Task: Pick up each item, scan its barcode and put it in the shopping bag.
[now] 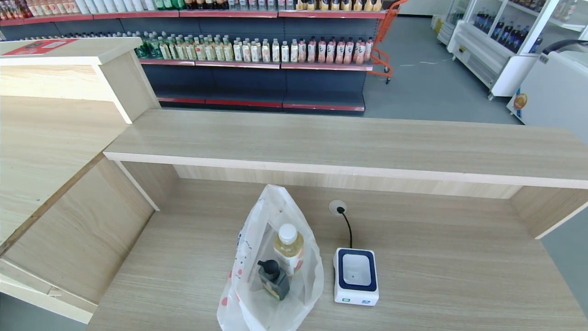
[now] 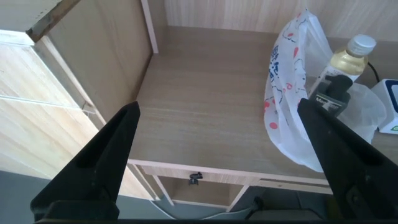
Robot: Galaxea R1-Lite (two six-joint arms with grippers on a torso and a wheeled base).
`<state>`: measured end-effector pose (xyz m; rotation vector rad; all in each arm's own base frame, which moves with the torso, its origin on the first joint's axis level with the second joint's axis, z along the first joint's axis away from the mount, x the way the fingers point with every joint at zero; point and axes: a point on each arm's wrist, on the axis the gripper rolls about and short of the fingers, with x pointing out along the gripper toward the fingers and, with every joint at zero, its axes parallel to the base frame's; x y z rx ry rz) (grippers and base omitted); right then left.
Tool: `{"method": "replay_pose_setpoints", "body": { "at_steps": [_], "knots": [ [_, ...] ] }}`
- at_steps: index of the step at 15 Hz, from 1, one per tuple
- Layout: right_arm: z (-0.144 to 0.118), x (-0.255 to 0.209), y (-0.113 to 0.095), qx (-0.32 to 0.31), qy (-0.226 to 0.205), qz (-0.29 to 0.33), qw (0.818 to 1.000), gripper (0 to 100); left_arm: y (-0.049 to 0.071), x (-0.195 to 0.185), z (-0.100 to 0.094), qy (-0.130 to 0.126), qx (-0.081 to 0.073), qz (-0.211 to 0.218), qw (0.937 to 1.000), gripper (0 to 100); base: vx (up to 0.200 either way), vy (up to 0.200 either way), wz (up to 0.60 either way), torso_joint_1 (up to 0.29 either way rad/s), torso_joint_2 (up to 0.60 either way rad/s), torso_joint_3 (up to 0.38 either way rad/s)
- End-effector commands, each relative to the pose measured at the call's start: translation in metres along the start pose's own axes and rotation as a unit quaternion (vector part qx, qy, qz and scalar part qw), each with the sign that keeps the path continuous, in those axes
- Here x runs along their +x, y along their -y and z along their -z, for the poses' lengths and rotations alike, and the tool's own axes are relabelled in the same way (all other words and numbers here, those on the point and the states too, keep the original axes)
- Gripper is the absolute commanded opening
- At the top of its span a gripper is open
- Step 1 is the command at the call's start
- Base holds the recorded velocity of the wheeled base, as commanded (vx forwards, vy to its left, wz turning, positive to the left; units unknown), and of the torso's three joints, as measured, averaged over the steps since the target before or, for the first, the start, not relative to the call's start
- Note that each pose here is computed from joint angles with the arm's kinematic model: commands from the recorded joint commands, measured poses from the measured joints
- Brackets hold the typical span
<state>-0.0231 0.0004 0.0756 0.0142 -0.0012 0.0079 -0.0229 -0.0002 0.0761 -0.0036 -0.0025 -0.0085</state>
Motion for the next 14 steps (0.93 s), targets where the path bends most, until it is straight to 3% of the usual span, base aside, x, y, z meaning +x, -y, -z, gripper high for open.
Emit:
{"method": "replay_pose_setpoints", "body": {
  "at_steps": [1, 14],
  "knots": [
    [0.0, 0.0002, 0.0, 0.0, -0.001, 0.0, 1.0, 0, 0.0, 0.0, 0.0, 0.0, 0.0, 0.0, 1.0, 100, 0.0, 0.0, 0.0, 0.0, 0.0, 0.0],
    [0.0, 0.0002, 0.0, -0.003, -0.001, 0.0, 1.0, 0, 0.0, 0.0, 0.0, 0.0, 0.0, 0.0, 1.0, 100, 0.0, 0.0, 0.0, 0.0, 0.0, 0.0]
  ]
}}
